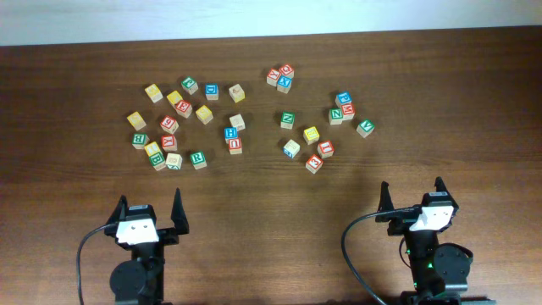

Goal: Spell out RSS

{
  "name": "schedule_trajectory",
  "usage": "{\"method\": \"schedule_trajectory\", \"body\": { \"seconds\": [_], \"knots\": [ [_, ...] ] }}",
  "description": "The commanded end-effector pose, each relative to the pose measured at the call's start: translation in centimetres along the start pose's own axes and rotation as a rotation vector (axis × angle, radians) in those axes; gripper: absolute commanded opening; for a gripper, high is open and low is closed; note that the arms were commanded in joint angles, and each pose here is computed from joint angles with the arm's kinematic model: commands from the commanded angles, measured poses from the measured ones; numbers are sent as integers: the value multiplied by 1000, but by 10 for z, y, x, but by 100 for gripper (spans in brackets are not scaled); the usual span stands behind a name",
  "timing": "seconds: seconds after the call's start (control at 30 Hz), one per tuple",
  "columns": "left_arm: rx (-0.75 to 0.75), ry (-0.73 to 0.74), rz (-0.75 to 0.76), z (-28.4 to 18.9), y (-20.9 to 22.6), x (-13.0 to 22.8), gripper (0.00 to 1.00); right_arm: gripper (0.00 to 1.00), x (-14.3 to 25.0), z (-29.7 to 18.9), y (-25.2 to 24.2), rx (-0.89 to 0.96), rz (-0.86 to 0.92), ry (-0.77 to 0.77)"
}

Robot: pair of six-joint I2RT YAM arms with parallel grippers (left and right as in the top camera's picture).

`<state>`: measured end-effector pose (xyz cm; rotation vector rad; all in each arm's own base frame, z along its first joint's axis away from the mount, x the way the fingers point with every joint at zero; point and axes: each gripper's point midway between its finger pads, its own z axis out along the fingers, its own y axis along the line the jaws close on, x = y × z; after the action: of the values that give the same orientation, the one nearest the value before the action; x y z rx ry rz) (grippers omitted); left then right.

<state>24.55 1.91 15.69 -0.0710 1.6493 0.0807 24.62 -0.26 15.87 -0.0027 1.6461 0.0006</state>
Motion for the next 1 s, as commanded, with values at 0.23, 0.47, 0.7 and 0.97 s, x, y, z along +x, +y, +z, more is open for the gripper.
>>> {"method": "schedule_trajectory", "body": {
  "seconds": [0.23,0.47,0.7,0.97],
  "knots": [
    [3,0,10,0,0,1,99,98,2,0,-1,6,-3,1],
    [3,0,10,0,0,1,99,98,2,0,-1,6,-3,1],
    [678,1,-182,-38,-107,-15,99,98,2,0,-1,6,-3,1],
    [1145,-396,33,-126,-151,-92,99,98,2,0,-1,6,-3,1]
  ]
}}
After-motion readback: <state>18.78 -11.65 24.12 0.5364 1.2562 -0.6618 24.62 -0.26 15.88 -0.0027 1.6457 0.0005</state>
